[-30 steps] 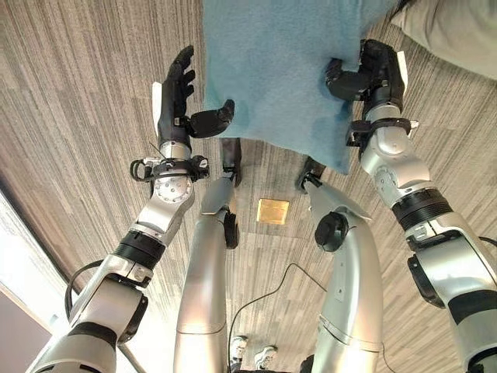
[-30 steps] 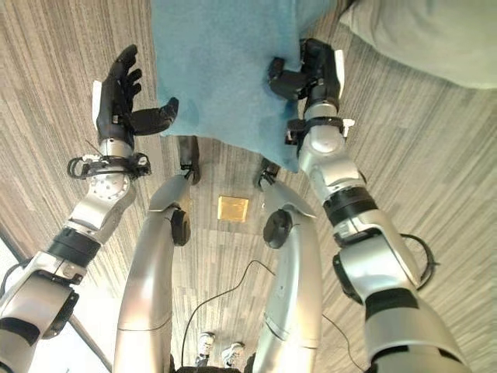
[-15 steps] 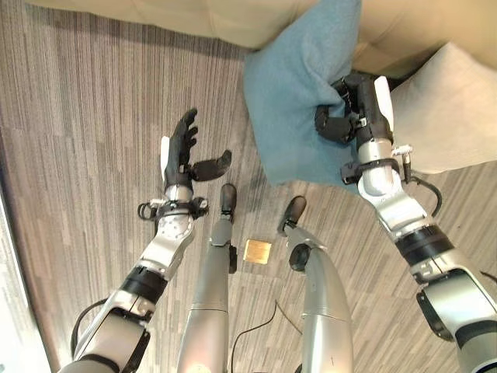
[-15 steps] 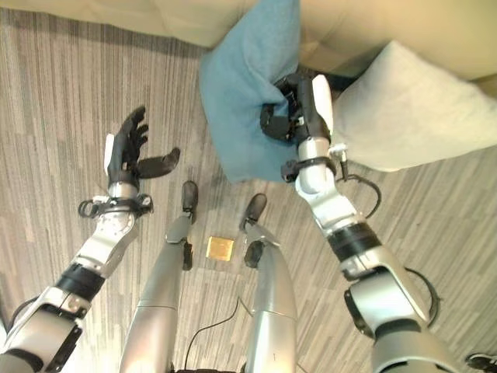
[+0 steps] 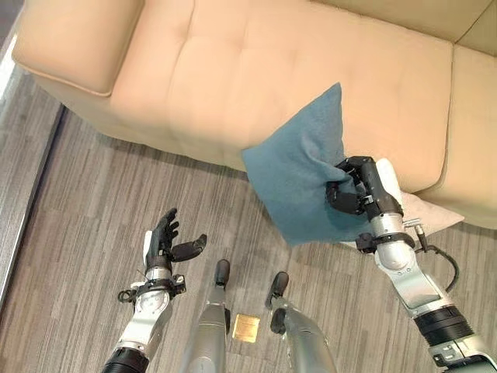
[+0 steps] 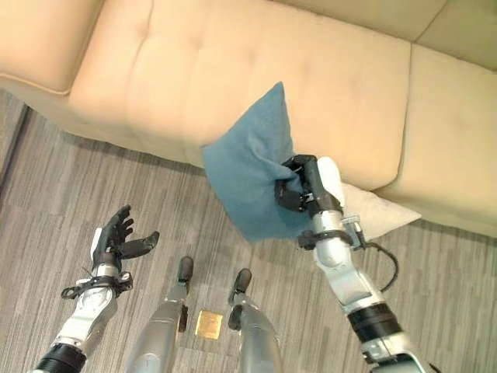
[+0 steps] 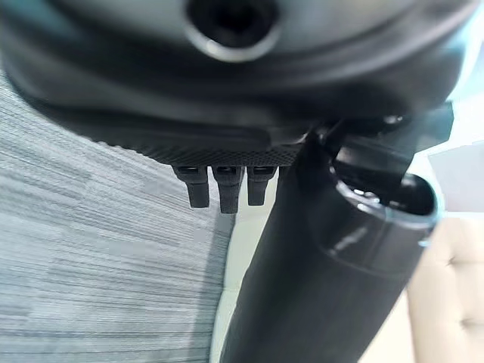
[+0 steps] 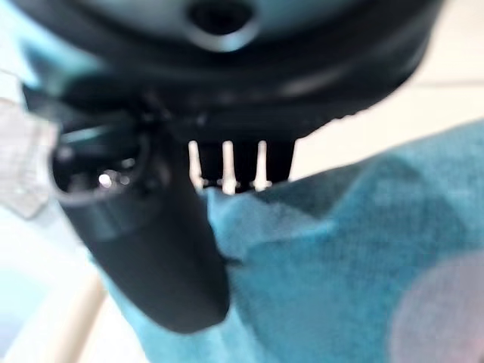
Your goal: Pick up all the scattered cushions and arrange them neatly on the sofa.
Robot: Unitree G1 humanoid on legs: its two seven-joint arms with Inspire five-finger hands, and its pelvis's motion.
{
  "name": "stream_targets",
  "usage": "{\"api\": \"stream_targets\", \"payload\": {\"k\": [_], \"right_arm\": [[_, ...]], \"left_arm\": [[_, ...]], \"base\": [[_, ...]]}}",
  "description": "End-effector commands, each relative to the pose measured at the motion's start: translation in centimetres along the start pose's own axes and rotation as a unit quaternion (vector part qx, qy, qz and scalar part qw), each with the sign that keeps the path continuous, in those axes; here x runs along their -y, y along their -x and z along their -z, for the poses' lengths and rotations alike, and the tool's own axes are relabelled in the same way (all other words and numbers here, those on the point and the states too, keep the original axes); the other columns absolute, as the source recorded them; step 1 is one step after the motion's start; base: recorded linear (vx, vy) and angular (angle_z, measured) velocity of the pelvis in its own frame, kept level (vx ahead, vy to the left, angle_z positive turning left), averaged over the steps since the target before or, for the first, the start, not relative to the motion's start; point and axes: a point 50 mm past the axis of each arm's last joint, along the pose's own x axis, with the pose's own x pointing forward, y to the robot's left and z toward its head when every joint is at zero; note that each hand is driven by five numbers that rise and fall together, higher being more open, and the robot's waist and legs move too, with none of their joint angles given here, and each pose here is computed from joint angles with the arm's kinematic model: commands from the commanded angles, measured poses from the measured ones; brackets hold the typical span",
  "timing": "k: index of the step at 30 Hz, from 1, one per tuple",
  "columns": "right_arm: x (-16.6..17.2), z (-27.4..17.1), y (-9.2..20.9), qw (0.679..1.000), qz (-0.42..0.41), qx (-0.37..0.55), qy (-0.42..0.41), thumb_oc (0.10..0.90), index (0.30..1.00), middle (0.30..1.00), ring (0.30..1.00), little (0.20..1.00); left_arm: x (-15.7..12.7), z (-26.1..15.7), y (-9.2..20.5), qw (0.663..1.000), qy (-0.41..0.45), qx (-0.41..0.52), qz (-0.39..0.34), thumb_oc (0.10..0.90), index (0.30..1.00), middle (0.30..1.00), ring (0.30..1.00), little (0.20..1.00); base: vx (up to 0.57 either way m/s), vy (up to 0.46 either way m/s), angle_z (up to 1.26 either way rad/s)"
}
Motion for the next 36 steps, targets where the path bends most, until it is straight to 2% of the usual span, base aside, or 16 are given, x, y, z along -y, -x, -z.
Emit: {"api": "stream_targets", "payload": {"k": [1, 5, 13, 18, 21, 28, 36], "right_arm": [[5.8, -5.7, -1.3, 0.979, 0.110, 0.170, -0.001, 0.400, 0.300, 0.300, 0.300, 0.300], [7.7, -6.3, -0.9, 0.972, 0.137, 0.185, -0.038, 0.400, 0.300, 0.300, 0.300, 0.300], [9.1, -8.2, -1.4, 0.953, 0.156, 0.225, -0.127, 0.400, 0.300, 0.300, 0.300, 0.300], [9.3, -10.5, -2.3, 0.924, 0.165, 0.264, -0.222, 0.400, 0.300, 0.300, 0.300, 0.300], [9.0, -11.5, -2.5, 0.911, 0.157, 0.280, -0.258, 0.400, 0.300, 0.300, 0.300, 0.300], [8.8, -13.5, -2.5, 0.898, 0.137, 0.319, -0.270, 0.400, 0.300, 0.300, 0.300, 0.300], [8.7, -16.2, -2.7, 0.884, 0.130, 0.366, -0.259, 0.400, 0.300, 0.300, 0.300, 0.300]], "left_arm": [[0.5, -0.3, 0.4, 1.000, 0.007, 0.021, 0.015, 0.800, 0.900, 0.900, 0.900, 0.900], [0.7, -0.2, 0.2, 1.000, 0.003, 0.019, 0.016, 0.800, 0.900, 0.900, 0.900, 0.900], [0.0, -1.2, -0.4, 0.998, 0.045, 0.033, -0.022, 0.800, 0.900, 0.900, 0.900, 0.900], [0.2, -2.8, -1.1, 0.989, 0.127, 0.056, -0.054, 0.800, 0.900, 0.900, 0.900, 0.900], [0.8, -4.1, -1.5, 0.985, 0.149, 0.078, -0.042, 0.800, 0.900, 0.900, 0.900, 0.900], [2.3, -5.8, -2.1, 0.986, 0.130, 0.105, -0.009, 0.800, 0.900, 0.900, 0.900, 0.900], [6.0, -8.5, -2.7, 0.978, 0.139, 0.142, 0.057, 0.800, 0.900, 0.900, 0.900, 0.900]], "base": [[0.08, 0.057, -0.04], [0.11, 0.042, -0.03], [0.07, 0.023, -0.02], [0.05, 0.006, -0.15], [0.03, 0.008, -0.11], [0.02, 0.013, -0.07], [0.00, 0.017, -0.05]]}}
